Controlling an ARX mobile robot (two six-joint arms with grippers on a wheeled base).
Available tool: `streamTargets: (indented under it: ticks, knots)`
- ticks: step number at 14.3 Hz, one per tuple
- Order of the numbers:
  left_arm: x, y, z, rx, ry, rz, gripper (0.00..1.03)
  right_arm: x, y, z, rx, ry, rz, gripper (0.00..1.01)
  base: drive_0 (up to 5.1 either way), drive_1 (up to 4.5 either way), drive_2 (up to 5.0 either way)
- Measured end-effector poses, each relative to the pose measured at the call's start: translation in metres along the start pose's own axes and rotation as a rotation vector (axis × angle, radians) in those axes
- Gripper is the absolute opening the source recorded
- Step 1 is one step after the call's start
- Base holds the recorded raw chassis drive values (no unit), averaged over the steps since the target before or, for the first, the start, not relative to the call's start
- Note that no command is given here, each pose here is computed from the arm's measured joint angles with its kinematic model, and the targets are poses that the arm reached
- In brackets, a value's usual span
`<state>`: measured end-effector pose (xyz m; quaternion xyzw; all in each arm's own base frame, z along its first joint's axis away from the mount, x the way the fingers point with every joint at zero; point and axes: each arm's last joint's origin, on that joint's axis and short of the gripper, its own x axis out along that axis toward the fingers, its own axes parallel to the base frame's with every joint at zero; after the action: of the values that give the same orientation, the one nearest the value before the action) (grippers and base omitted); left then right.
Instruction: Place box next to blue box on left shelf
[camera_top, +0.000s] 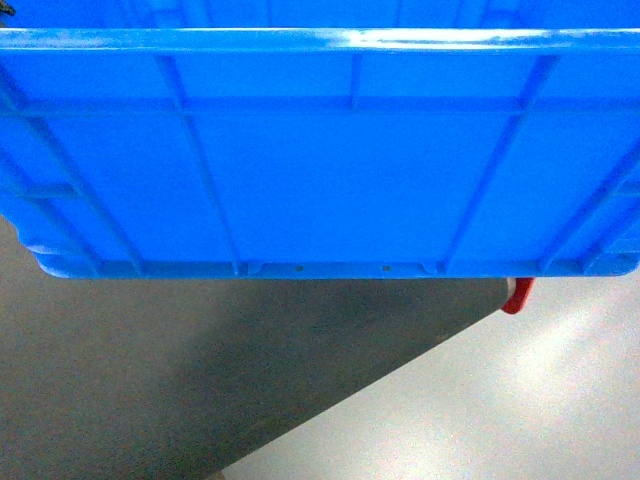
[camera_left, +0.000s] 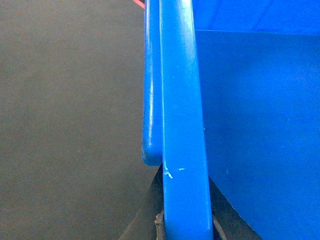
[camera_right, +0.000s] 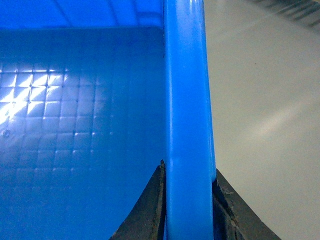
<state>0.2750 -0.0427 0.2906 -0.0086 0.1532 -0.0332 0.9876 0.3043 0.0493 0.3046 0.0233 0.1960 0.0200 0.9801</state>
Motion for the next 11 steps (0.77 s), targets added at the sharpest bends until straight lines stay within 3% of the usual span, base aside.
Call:
streamTargets:
  ticks: [11]
  knots:
    - [0.0,0.0,-0.0001,0.0,0.001,0.0,0.06,0.0,0.0,0.0,0.0,0.0,0.0,0.18,-1.7,-1.73,-1.7]
